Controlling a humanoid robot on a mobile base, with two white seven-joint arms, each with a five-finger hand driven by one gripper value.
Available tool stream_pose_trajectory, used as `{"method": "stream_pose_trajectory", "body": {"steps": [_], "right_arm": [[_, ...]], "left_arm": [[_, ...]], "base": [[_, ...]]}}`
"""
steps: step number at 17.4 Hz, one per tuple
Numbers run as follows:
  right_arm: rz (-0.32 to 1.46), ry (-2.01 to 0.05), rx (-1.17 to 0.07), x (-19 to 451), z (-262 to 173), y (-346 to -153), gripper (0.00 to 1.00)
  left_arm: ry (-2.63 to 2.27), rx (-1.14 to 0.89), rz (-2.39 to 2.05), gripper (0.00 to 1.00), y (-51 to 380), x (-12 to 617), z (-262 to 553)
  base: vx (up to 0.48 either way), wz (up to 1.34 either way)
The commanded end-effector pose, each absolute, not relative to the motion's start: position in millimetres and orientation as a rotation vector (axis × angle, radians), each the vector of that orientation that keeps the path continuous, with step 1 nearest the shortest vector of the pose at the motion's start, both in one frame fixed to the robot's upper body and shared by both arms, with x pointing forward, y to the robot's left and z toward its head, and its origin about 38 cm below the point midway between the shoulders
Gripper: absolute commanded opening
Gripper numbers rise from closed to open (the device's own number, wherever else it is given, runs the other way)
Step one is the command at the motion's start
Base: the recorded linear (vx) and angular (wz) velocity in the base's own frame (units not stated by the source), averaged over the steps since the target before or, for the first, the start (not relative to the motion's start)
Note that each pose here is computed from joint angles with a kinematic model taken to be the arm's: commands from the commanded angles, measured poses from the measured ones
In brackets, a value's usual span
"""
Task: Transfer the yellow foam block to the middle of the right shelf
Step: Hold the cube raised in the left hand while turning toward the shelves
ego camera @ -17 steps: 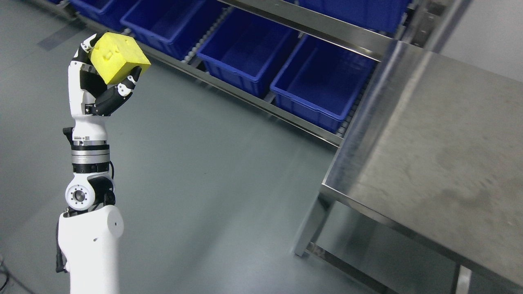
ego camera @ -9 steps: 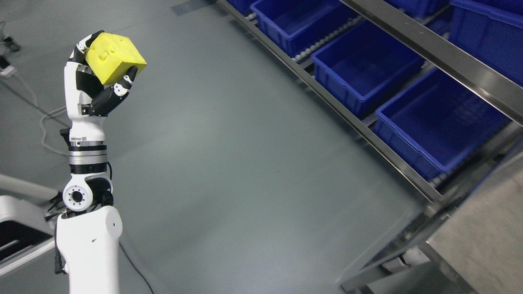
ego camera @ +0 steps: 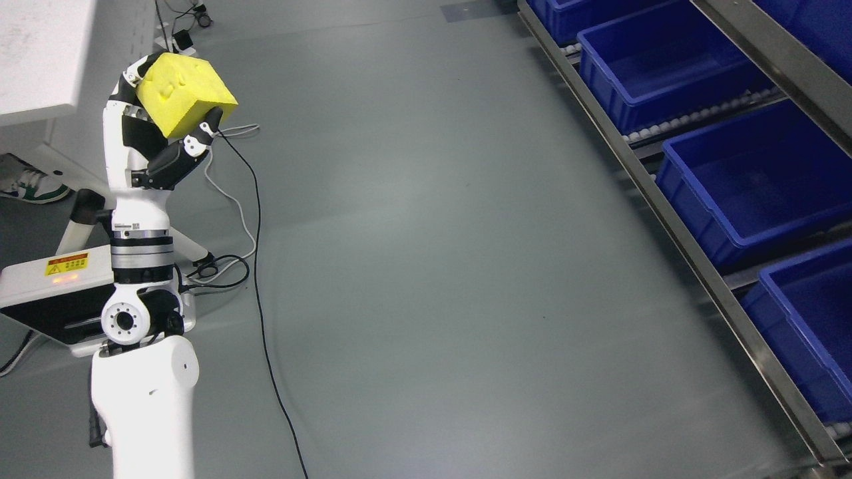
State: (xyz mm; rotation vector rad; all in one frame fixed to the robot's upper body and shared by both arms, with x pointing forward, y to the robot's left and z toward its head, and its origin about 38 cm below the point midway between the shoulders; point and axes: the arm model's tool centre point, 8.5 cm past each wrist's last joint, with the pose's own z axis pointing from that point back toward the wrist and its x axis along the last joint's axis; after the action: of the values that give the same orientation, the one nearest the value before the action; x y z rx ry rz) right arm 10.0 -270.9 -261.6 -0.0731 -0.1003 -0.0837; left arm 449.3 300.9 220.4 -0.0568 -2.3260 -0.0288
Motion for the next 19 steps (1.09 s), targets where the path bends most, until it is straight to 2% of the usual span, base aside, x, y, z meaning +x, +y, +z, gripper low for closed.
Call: {"method": "stream_pose_trajectory", "body": {"steps": [1, 10, 19], "right_arm": [[-0.082, -0.122, -0.091, 18.1, -260.5, -282.7, 1.00], [-0.082, -0.122, -0.091, 18.1, -260.5, -282.7, 1.00], [-0.082, -0.122, -0.091, 18.1, -260.5, -282.7, 1.00]], "left_arm": [[-2.329, -0.040, -0.042, 0.48, 307.0, 448.3, 222.9], [-2.329, -0.038, -0.040, 0.48, 307.6, 448.2, 222.9], [-2.329, -0.038, -0.040, 0.48, 307.6, 448.2, 222.9]], "base": [[0.130, 0.45], [0.188, 0.15], [0.270, -0.14]]}}
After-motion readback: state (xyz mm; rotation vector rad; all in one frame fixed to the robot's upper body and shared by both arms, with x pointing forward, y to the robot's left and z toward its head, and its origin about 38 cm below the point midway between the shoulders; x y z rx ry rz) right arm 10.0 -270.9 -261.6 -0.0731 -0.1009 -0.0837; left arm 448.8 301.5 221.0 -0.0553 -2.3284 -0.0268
